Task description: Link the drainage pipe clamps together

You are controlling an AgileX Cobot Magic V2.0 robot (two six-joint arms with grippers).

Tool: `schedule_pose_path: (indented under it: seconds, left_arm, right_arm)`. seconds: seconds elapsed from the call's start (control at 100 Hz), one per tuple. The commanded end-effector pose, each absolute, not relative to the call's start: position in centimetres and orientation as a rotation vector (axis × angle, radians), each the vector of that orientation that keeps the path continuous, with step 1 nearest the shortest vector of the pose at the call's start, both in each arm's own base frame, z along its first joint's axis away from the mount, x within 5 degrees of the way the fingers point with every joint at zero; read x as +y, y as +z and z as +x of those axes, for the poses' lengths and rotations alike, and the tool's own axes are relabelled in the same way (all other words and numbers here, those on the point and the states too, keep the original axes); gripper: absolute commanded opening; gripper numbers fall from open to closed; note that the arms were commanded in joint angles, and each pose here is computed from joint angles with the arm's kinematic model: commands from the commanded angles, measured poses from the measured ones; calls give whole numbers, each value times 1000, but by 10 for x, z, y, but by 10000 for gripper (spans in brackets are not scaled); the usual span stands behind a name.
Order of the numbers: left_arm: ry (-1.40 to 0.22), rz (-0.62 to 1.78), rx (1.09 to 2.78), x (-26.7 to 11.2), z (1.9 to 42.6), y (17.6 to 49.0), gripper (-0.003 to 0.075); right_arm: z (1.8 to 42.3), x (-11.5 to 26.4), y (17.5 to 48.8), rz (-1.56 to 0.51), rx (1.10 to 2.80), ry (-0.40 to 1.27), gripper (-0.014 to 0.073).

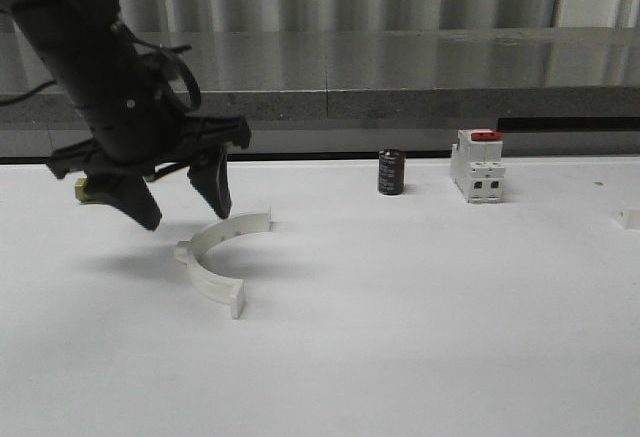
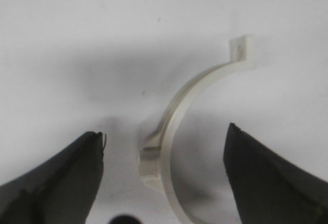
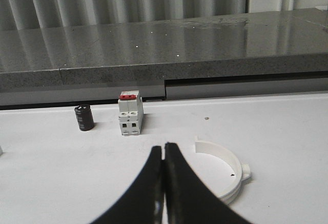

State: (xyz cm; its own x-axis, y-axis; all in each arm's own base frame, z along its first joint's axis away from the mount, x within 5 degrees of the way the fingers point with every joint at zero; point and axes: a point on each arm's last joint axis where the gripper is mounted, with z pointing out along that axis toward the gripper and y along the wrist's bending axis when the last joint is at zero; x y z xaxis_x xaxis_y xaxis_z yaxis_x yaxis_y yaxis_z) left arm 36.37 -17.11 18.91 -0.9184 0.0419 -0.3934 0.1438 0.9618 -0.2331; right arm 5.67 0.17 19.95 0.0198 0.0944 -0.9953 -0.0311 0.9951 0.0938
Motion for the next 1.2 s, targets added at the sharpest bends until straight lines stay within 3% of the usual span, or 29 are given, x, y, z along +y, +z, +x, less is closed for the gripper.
schedule_pose_path:
  seconds: [0.0,0.25,0.52,0.82,1.19]
  left_arm:
    - [-379,166,2532,-165,362,244,494]
    - [-230,183,2356,-103,335,301,494]
    - [-153,9,2212,-34,259,335,494]
    - [-179,-36,2126,-20,173,326,494]
    - [-180,-26,2036,-13,105,295,490]
  right_arm:
    - [54,1,215,43,1429,92,-67]
    - [54,1,215,43,1429,92,-67]
    - [54,1,215,43,1429,92,-67]
    - [54,1,215,43,1429,92,-67]
    - [54,1,215,43,1428,92,-67]
